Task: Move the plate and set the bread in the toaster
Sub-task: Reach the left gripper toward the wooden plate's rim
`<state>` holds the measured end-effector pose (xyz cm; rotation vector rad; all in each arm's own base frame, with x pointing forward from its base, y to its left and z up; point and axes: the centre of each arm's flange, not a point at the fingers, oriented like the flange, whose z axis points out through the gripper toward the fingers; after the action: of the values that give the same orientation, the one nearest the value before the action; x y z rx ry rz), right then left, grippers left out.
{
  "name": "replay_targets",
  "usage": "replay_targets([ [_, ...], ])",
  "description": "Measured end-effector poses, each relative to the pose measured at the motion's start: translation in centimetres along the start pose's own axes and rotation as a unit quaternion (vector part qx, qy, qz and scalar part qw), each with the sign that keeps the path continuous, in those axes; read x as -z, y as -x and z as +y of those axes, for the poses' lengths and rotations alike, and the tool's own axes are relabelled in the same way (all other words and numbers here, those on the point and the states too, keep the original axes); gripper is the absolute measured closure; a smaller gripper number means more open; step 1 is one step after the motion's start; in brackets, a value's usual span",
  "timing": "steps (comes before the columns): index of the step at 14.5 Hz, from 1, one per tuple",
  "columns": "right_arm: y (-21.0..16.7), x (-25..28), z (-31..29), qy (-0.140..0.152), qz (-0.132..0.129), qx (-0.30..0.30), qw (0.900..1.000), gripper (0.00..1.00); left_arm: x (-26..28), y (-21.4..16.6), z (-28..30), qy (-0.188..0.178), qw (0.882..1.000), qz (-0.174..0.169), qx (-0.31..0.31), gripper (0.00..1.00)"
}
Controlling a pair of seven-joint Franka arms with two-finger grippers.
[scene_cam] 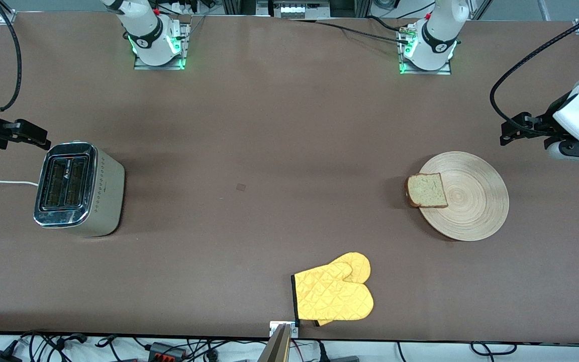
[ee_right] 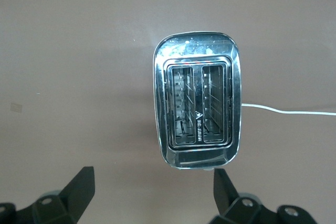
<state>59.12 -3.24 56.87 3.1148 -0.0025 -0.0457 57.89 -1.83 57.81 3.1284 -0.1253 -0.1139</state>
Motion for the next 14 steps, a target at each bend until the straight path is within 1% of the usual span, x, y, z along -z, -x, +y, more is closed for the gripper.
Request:
replay_targets([
  [4, 0.0, 0.0, -0.1, 0.0, 0.0, 0.001, 1.0, 0.0, -3.2, -0.5, -1.0, 0.005, 0.998, -0.056, 0.007, 0.0],
  [8, 0.0, 0.0, -0.3, 0.0, 0.0, 0.002, 1.0, 0.0, -6.6, -1.9, -2.8, 0.011, 0.996, -0.088, 0.021, 0.0],
  [10, -0.1, -0.1, -0.4, 0.0, 0.0, 0.003, 1.0, 0.0, -8.4, -2.9, -6.1, 0.021, 0.994, -0.098, 0.032, 0.0],
  [11, -0.1, -0.1, -0.4, 0.0, -0.001, 0.004, 1.0, 0.0, -9.4, -3.1, -8.6, 0.038, 0.993, -0.102, 0.035, 0.0],
  [12, -0.1, -0.2, -0.4, 0.0, -0.001, 0.004, 1.0, 0.0, -10.7, -3.2, -11.3, 0.066, 0.991, -0.106, 0.041, 0.0],
  [14, -0.1, -0.2, -0.5, 0.0, -0.002, 0.004, 1.0, 0.0, -13.9, -2.5, -17.5, 0.14, 0.982, -0.107, 0.068, 0.0],
])
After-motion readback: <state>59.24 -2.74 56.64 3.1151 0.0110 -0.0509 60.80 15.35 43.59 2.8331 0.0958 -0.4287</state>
